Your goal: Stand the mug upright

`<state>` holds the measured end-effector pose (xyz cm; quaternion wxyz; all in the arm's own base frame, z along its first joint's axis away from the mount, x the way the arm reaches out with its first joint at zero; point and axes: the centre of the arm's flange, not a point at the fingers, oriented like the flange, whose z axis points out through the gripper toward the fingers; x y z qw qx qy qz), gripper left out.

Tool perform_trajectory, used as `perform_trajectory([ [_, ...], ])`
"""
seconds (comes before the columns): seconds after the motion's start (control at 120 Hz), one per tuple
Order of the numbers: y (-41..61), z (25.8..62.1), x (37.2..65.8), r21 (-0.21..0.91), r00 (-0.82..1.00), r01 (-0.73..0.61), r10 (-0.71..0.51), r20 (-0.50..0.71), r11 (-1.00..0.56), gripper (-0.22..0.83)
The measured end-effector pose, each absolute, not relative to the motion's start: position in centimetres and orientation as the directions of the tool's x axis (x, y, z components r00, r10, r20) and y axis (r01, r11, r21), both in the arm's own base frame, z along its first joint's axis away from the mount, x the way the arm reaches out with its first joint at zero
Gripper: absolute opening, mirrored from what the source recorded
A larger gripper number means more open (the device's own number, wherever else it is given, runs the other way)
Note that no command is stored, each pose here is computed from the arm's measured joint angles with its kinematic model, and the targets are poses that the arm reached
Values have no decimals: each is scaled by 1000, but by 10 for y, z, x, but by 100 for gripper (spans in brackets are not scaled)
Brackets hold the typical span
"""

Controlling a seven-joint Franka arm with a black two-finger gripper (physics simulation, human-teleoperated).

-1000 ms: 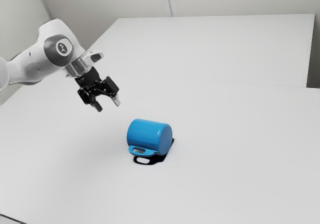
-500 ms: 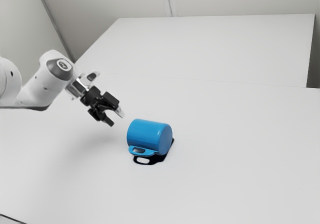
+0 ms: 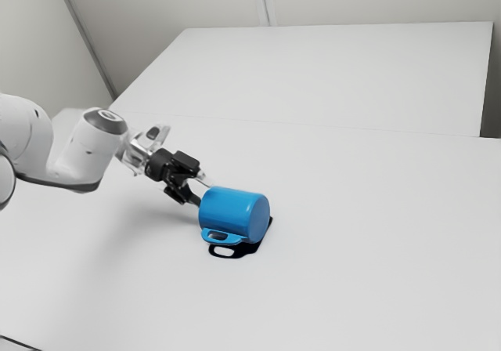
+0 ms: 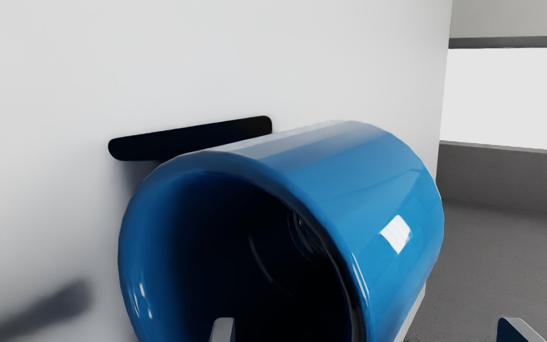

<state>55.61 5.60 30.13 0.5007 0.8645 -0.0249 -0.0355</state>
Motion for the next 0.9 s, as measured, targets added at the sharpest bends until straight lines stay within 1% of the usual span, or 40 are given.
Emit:
perform_trajectory([
  [0.1,49,296,556,898,996,1,-77,-39,-440,62],
  [0.192,42,283,555,921,996,21,-76,-55,-390,61],
  [0.242,40,276,553,928,995,31,-77,-64,-371,59],
  [0.292,39,271,552,934,994,39,-79,-71,-356,51],
  [0.433,38,271,551,942,994,32,-85,-64,-335,21],
  [0.533,37,273,551,945,994,24,-92,-57,-325,6],
  [0.742,30,279,552,949,993,-1,-112,-36,-316,-8],
  [0.9,28,288,553,946,992,-27,-122,-13,-322,-14],
])
